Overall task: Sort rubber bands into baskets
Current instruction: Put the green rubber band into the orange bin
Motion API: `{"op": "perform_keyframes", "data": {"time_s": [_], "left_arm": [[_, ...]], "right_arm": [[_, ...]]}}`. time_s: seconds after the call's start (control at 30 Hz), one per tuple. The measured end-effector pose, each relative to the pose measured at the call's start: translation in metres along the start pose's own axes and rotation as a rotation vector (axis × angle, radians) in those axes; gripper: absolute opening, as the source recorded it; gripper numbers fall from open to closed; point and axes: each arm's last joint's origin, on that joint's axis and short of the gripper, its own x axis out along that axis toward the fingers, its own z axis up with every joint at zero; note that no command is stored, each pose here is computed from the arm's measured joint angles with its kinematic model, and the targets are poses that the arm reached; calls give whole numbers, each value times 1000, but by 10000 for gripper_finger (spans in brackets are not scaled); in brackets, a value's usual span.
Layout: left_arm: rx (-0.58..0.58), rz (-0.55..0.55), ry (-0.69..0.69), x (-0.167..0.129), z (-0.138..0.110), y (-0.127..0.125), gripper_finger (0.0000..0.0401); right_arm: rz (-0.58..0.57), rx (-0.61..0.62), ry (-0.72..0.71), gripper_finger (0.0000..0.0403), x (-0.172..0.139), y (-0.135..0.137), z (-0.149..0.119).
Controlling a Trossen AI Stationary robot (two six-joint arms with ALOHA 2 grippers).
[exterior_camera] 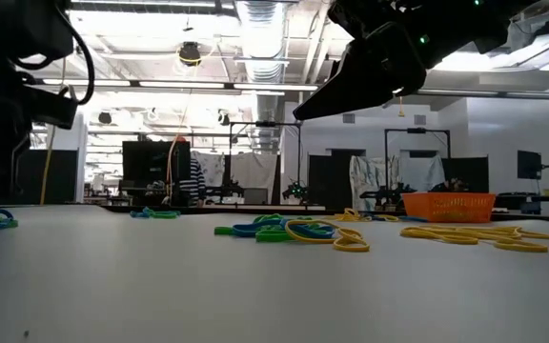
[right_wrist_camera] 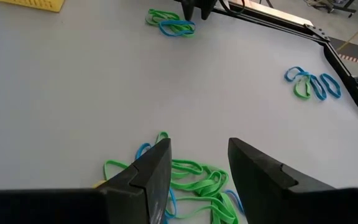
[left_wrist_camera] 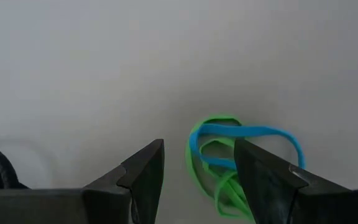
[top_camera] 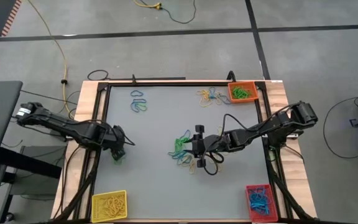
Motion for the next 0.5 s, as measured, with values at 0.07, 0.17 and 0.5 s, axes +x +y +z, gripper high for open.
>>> {"op": "perform_keyframes", "data": {"time_s": [0.07,0.17,0.5], "left_arm": [[-7,14,10,3,1,-2,185],[-6,27,28,8,3,-5,185],[29,92,139,25,5,-14,160]], "right_arm": [[0,1,-1,189,0,0,0],[0,1,-1,189,0,0,0],[2,2,-1,189,0,0,0]]}}
